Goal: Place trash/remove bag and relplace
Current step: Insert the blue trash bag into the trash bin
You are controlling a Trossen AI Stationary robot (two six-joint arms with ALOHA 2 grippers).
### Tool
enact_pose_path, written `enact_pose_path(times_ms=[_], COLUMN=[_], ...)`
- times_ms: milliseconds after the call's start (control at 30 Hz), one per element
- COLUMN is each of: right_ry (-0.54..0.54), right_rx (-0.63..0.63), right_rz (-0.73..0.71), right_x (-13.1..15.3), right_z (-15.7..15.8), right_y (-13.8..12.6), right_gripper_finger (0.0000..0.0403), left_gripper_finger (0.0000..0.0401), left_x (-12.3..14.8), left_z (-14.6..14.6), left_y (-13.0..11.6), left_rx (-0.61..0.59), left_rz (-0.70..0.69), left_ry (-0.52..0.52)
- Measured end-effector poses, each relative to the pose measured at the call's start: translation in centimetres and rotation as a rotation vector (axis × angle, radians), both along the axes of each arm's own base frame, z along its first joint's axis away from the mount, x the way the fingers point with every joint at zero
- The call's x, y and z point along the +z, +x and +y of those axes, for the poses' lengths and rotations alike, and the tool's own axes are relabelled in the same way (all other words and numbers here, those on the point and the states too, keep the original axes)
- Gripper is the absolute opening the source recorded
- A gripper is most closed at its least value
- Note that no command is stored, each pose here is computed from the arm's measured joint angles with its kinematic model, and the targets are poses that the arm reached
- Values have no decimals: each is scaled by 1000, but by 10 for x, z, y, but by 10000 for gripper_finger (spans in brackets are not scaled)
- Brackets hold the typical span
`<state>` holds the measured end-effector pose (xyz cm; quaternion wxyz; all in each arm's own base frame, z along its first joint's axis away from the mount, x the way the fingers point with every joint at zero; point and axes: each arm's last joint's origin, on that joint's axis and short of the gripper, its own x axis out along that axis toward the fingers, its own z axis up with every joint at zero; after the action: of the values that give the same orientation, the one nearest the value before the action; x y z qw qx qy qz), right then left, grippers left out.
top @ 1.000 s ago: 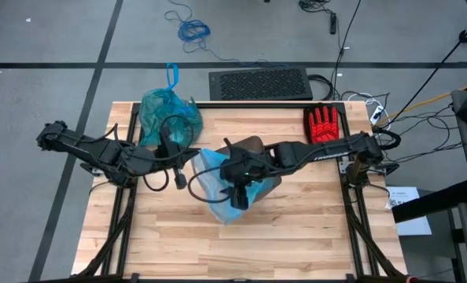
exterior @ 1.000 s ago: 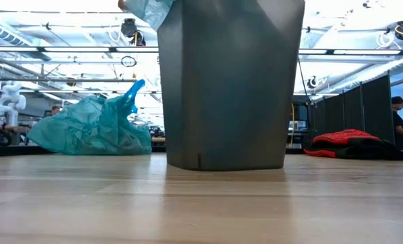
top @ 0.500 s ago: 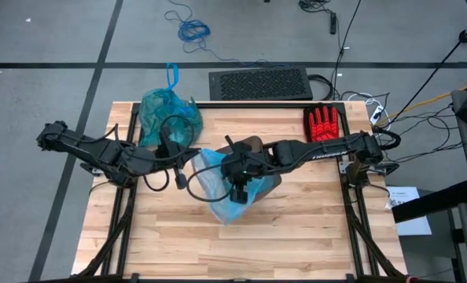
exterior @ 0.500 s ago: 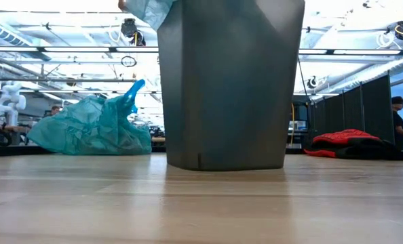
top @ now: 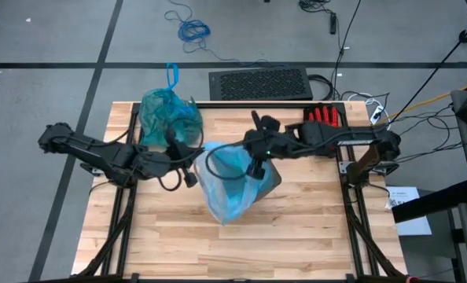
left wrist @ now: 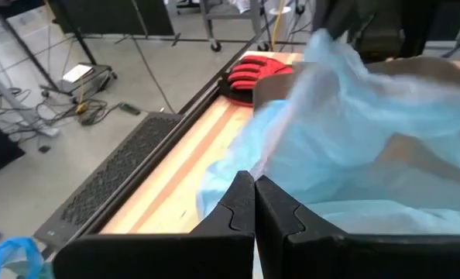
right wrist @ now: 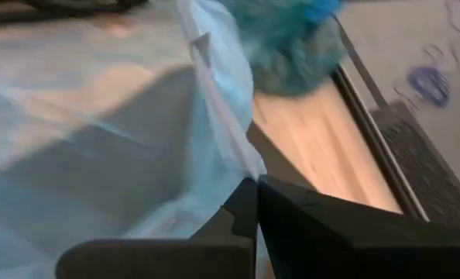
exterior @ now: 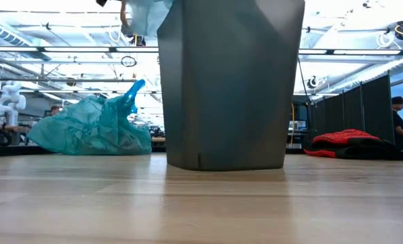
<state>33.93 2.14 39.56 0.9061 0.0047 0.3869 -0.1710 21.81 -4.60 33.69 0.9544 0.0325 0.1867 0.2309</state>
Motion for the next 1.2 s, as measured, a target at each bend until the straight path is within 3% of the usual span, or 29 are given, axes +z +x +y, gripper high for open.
enact_pose_path(times_ms=[533,800,1200], right_ry=[1,16,28], right_rx=[-242,-294,-267], right_rz=[222,307,368], right_x=[-35,-43,-41], right_z=[-71,-75,-61], right_y=[-13,-21,-30], right_gripper_finger=[0,0,0], left_gripper_finger=[0,0,0], left_x=[-19,-25,-28], left_z=[27,30,29], left_y=[24,27,26], left_rx=[92,88,79], left_rz=[89,122,147], left_ry=[-9,-41,-65])
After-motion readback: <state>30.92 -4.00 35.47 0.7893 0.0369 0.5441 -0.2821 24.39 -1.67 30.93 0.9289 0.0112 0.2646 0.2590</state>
